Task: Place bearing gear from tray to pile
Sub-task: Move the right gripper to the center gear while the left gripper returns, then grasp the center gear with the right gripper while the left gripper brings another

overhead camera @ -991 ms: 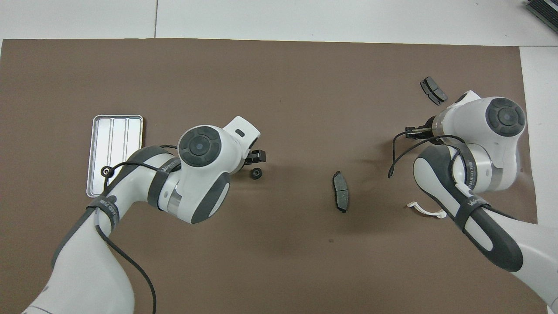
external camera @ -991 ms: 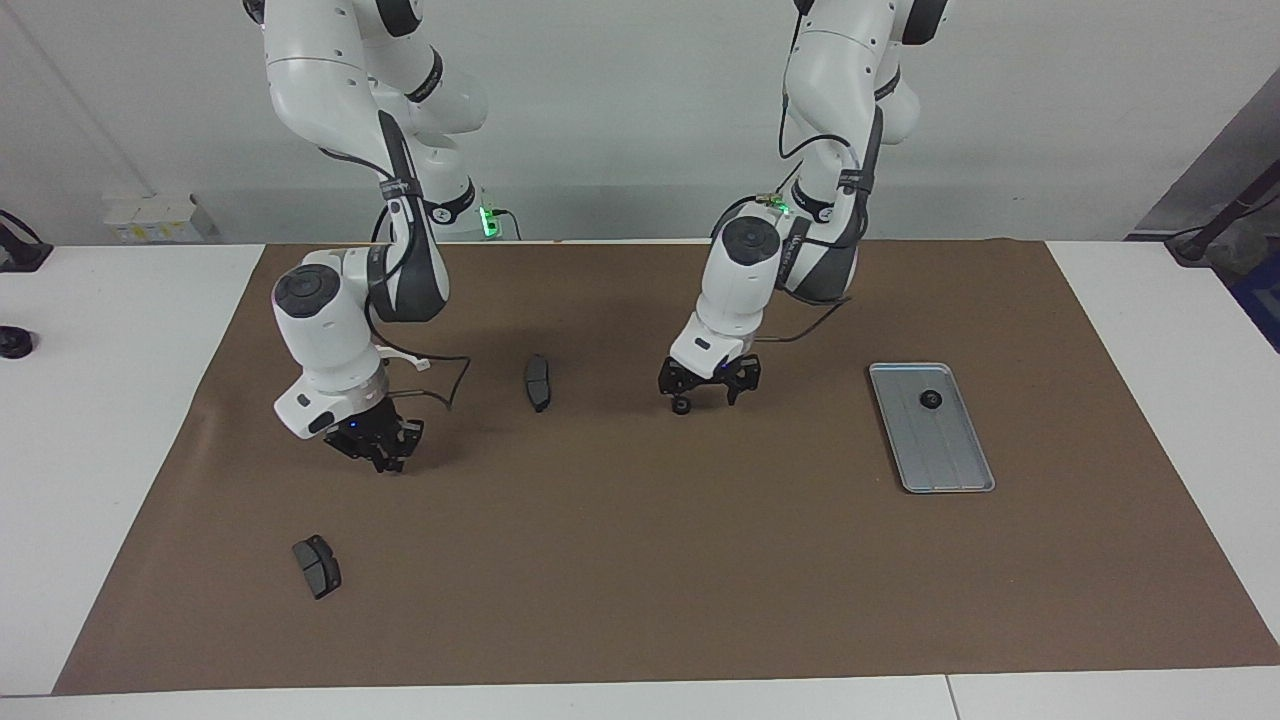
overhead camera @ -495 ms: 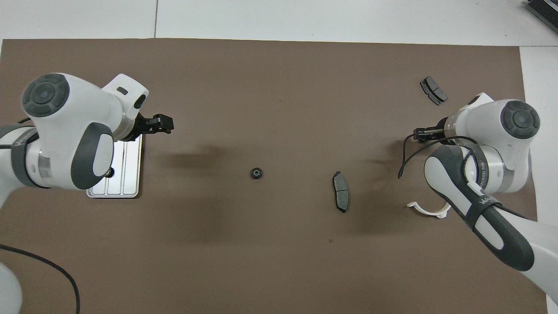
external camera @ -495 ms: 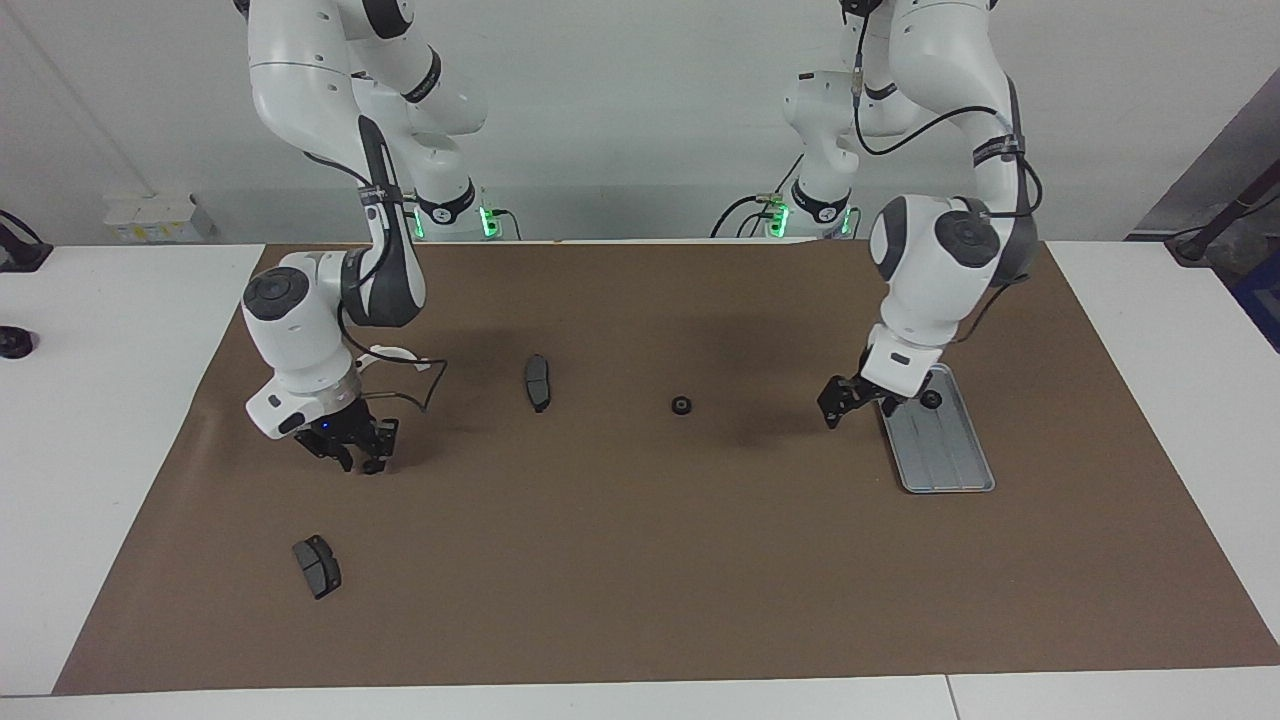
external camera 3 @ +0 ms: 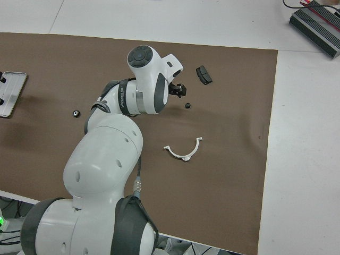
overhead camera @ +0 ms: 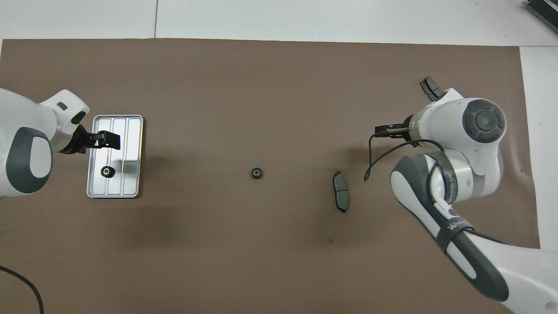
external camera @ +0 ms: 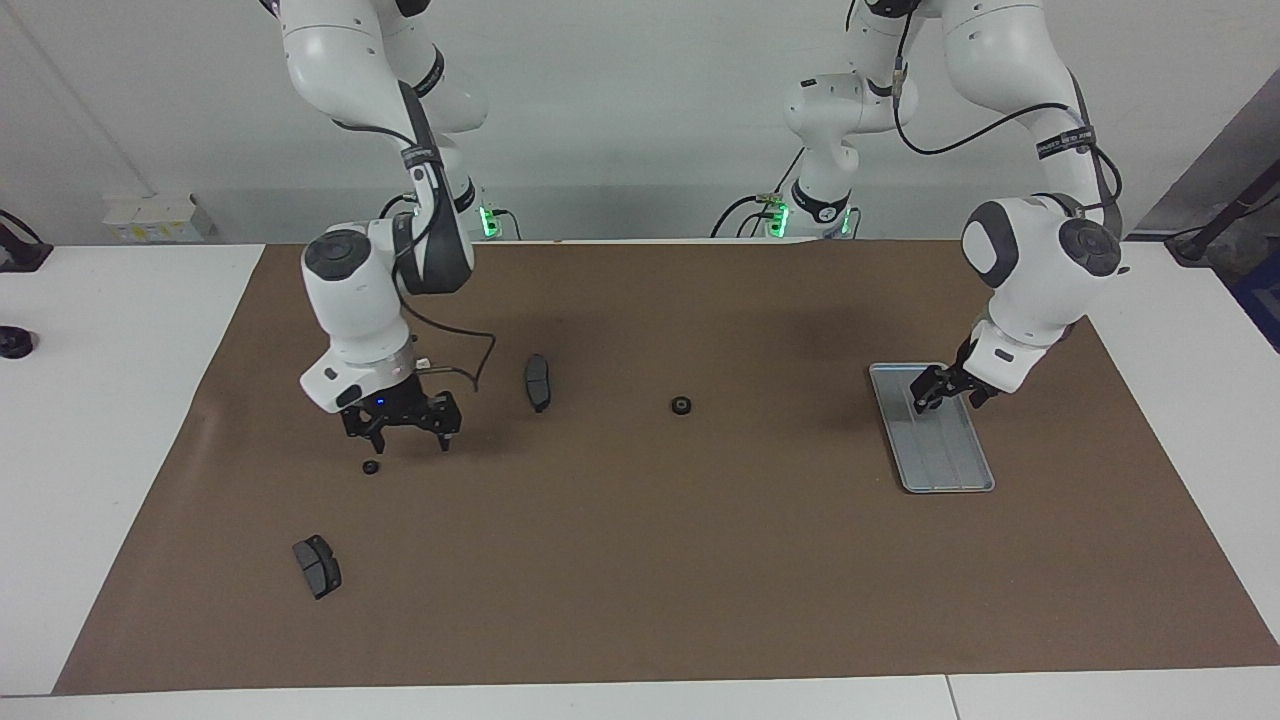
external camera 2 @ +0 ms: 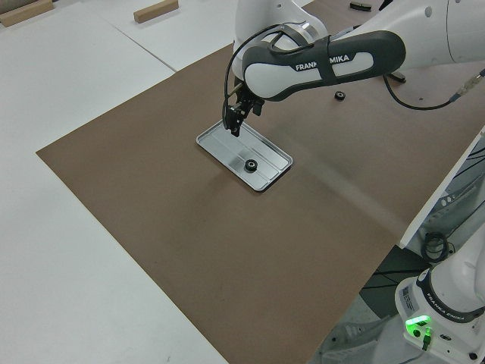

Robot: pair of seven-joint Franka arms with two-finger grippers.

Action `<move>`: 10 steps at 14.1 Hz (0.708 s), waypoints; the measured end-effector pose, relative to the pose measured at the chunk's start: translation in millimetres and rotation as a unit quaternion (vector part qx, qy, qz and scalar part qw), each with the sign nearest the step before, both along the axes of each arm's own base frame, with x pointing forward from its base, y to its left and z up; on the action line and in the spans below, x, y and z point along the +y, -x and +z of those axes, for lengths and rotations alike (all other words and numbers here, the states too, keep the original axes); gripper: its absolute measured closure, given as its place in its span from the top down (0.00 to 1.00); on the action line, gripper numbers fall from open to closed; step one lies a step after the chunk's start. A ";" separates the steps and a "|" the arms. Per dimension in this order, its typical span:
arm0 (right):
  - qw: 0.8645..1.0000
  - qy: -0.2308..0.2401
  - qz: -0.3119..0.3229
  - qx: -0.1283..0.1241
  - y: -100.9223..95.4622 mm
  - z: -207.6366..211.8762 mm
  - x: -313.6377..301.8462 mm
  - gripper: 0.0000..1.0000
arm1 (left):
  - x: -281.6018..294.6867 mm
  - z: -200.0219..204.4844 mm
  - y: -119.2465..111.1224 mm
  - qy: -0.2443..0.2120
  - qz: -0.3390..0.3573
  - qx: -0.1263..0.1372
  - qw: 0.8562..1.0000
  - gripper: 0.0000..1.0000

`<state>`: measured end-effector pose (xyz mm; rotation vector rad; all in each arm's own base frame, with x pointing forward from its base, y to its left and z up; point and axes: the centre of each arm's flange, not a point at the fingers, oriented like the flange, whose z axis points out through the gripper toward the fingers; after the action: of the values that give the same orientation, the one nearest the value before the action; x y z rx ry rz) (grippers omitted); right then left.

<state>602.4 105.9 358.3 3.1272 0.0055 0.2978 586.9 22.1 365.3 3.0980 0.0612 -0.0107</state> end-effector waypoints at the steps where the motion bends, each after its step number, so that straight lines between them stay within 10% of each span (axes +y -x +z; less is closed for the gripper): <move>1: 1.000 -0.006 -0.007 -0.002 4.2 3.8 27.2 1.00 | 5.3 -5.4 4.1 0.000 0.001 0.002 1.000 0.99; 10: 0.998 -0.039 -0.036 0.014 58.5 10.3 227.6 1.00 | 7.8 -50.9 29.6 -0.002 -0.001 0.003 1.000 0.75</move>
<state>543.9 333.4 368.6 3.2000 -0.1226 0.2596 557.3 29.9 314.4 3.1015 0.0573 -0.0188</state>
